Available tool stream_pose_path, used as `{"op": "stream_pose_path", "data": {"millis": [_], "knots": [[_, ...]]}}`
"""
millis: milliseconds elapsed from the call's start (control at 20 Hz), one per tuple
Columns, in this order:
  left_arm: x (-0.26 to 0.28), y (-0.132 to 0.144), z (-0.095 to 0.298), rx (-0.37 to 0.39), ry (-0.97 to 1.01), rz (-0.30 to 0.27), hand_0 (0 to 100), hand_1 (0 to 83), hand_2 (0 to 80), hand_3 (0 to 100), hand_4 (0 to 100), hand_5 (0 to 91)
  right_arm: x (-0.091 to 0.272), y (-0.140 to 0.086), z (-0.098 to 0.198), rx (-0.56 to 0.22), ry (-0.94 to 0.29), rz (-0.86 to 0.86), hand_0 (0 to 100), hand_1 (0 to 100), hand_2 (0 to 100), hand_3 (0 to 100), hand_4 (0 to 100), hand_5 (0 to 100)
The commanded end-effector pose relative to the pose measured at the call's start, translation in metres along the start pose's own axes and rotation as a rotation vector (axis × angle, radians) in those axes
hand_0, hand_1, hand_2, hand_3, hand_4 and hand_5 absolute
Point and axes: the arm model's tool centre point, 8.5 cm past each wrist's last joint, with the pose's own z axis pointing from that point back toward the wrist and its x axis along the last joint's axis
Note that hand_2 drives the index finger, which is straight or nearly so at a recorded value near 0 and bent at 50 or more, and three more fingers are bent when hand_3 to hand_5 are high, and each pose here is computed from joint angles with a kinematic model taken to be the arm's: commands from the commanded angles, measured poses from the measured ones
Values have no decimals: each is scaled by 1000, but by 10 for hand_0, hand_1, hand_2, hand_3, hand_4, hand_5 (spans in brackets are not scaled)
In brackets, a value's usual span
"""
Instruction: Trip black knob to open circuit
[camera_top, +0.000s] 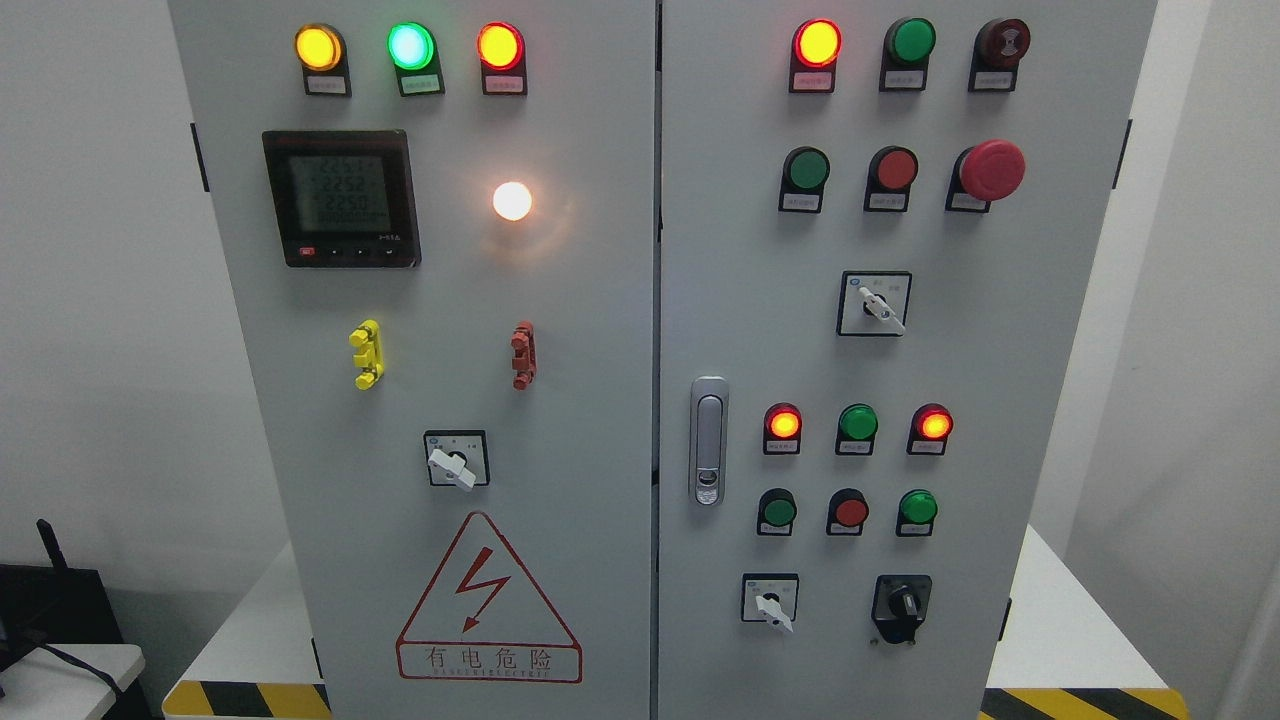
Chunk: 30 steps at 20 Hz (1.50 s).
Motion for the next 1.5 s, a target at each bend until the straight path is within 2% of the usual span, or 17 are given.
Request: {"op": "stream_pose_path", "data": {"millis": [0,300,501,601,751,801,1152,1252,1452], "knots": [[5,-1,0,-5,-9,-32,120,389,0,0,0,0,4,17,0,26,-7,-1,225,425,2,291,291,260],[5,-1,0,-5,-9,-32,120,389,0,0,0,0,8,18,0,27,-16,-4,223,426,2,290,291,260],[5,-1,0,-5,-9,-32,120,389,0,0,0,0,22,15,-1,17,-74,1,222,427,0,286,290,257],[5,-1,0,-5,-9,-32,120,389,0,0,0,0,18,8,2,3,-105,10,219,429,0,278,288,253],[5,-1,0,-6,-9,-34,120,389,0,0,0,0,22,3,10,-11,-243,12,222,487,0,296,318,271],[5,-1,0,-5,-9,-32,120,389,0,0,0,0,15,2,14,-13,-279,22,221,504,0,318,348,303],[5,-1,0,-5,-9,-32,120,389,0,0,0,0,2,-1,31,-30,-439,16,224,573,60,354,370,312],[5,-1,0,-5,-9,-32,120,389,0,0,0,0,0,-6,42,-62,-510,10,228,586,92,423,419,336],[5,-1,0,-6,-9,-34,120,389,0,0,0,0,-6,-15,73,-92,-666,11,239,609,134,484,476,414]]}}
